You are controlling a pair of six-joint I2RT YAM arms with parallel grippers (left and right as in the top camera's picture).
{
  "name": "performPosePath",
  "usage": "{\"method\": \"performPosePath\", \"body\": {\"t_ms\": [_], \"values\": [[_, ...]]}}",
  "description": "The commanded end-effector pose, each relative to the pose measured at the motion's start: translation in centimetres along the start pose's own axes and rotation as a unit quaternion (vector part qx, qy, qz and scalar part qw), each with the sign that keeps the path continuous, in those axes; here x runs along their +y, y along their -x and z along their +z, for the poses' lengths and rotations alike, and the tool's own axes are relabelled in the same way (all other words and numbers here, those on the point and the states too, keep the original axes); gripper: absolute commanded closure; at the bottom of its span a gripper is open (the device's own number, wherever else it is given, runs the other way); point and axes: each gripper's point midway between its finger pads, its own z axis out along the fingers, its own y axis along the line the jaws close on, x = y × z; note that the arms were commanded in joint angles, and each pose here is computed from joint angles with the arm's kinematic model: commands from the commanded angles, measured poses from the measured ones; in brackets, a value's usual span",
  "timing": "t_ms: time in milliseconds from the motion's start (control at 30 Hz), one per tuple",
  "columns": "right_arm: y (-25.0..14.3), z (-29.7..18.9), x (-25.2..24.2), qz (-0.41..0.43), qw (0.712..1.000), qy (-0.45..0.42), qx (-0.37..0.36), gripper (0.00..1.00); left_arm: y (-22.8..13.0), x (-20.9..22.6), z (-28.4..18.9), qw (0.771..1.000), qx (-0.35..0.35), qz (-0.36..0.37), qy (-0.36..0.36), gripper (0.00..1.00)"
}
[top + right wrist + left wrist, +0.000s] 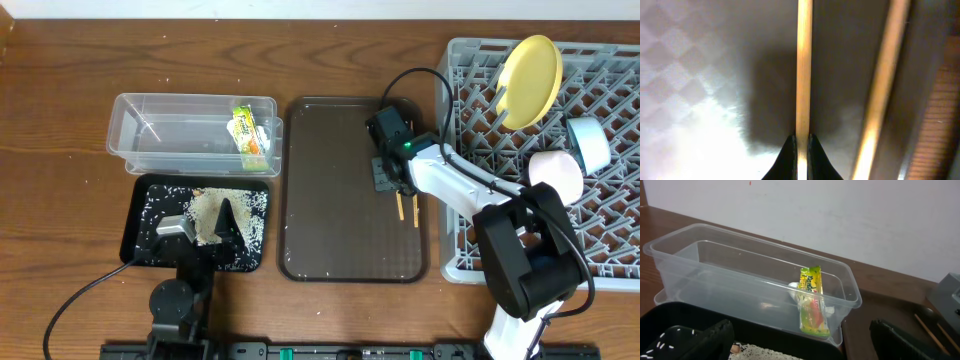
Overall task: Sort waste into correct bins and load items into the dishwasher rack
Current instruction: 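Pinch one chopstick and carry it into the rack, then return the right gripper to the remaining chopstick and grasp it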
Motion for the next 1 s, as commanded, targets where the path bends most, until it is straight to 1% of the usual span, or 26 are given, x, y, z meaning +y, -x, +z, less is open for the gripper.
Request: {"method": "performPosePath", "body": {"t_ms": [0, 133, 267, 333, 433, 633, 800, 967], "values": [[-0.1, -2.1, 2.9, -0.010, 0.997, 0.071, 0.001, 0.99, -1.6, 0.8, 0.1, 1.000, 0.023, 0.009, 0.015, 0.11], [3.0, -8.0, 2.4, 0.004, 0.992, 0.103, -0.078, 0.99, -1.6, 0.8, 0.1, 1.000, 0.023, 0.009, 0.015, 0.10], [5.5, -13.4, -1.3, 0.012, 0.983, 0.094, -0.156, 0.99, -1.6, 0.8, 0.1, 1.000, 0.023, 0.009, 0.015, 0.11], [5.8, -14.4, -3.2, 0.016, 0.982, 0.079, -0.168, 0.99, -1.6, 0.8, 0.1, 1.000, 0.023, 0.009, 0.015, 0.10], [5.6, -14.1, -6.0, 0.024, 0.985, 0.059, -0.158, 0.99, -1.6, 0.8, 0.1, 1.000, 0.023, 0.009, 0.015, 0.11], [4.4, -11.1, -10.7, 0.064, 0.992, 0.001, -0.110, 0.99, -1.6, 0.8, 0.1, 1.000, 0.023, 0.009, 0.015, 0.11], [4.3, -10.3, -12.0, 0.071, 0.992, -0.029, -0.103, 0.99, -1.6, 0.8, 0.1, 1.000, 0.023, 0.009, 0.015, 0.11], [4.4, -10.4, -12.6, 0.076, 0.991, -0.037, -0.105, 0.99, -1.6, 0.8, 0.1, 1.000, 0.023, 0.009, 0.015, 0.11]]}}
